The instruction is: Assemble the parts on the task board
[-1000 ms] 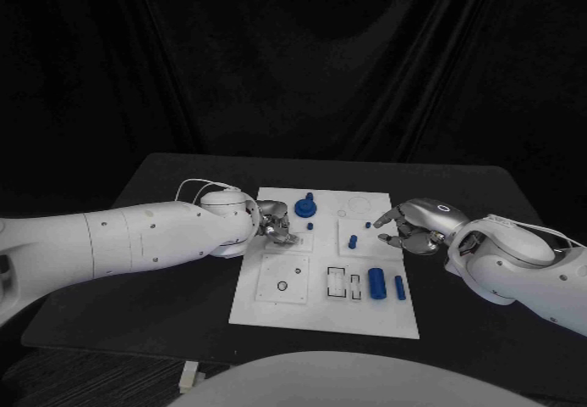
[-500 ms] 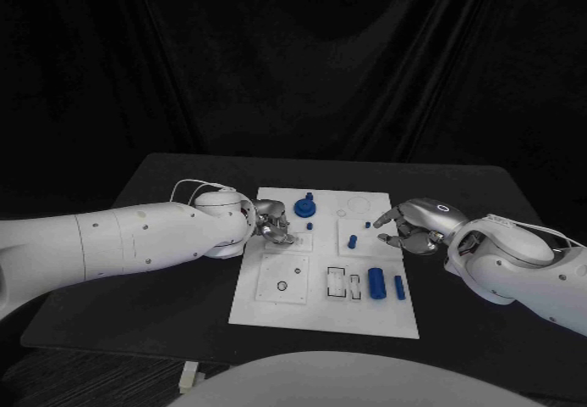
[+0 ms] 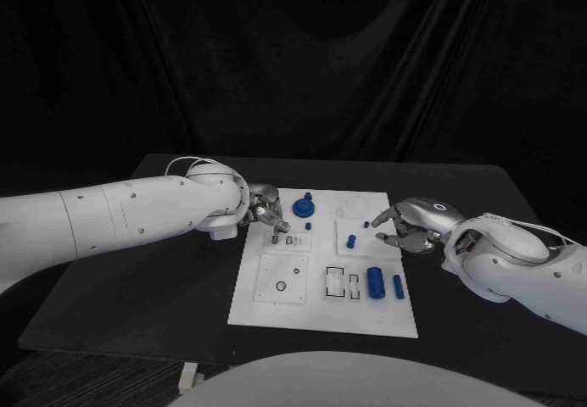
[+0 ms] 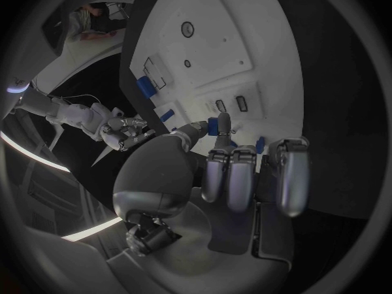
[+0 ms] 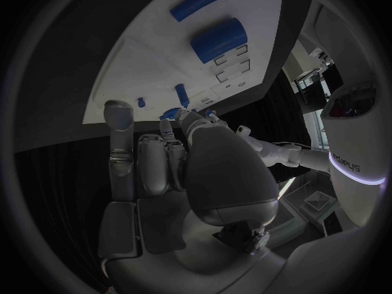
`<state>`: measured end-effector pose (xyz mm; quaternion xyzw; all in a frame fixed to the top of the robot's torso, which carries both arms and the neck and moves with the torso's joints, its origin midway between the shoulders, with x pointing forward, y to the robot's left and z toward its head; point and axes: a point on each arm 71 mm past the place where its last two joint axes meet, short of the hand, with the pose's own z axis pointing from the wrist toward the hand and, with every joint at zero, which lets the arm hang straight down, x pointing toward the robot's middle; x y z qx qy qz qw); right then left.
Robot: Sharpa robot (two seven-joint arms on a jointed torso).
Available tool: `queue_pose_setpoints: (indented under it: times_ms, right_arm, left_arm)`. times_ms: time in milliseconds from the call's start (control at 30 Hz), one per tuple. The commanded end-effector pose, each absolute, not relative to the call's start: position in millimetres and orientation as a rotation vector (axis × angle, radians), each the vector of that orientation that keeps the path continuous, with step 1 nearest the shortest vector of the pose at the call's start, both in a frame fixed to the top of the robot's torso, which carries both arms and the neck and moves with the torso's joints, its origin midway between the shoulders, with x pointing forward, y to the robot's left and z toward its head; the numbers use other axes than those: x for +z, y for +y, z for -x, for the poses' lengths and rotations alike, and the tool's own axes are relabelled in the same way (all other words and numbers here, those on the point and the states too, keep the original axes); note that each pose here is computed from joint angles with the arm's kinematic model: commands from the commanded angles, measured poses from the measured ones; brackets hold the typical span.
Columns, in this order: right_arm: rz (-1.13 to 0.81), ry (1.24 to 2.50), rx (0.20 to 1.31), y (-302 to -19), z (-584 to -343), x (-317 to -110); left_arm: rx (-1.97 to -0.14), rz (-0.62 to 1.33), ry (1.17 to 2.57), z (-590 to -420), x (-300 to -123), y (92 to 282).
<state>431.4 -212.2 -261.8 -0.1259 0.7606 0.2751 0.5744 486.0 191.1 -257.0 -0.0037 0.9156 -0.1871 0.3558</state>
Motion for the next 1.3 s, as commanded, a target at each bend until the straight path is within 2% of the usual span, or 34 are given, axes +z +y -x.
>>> queue_pose_setpoints:
  times_ms: [33, 333, 833, 1300]
  right_arm:
    - [0.282, 1.784, 0.628, -212.4, -432.0, -262.8]
    - [0.284, 1.786, 0.627, -211.6, -432.5, -263.1]
    - [0.284, 1.782, 0.632, -210.5, -432.9, -263.4]
    - [0.283, 1.783, 0.632, -210.7, -432.6, -263.3]
  left_arm:
    - [-0.513, 0.02, 2.503, -484.0, -257.4, 188.2]
    - [-0.482, 0.122, 2.628, -492.2, -259.2, 189.7]
    - [-0.419, 0.215, 2.588, -504.3, -261.4, 185.0]
    - [-0.412, 0.231, 2.587, -504.8, -269.1, 180.1]
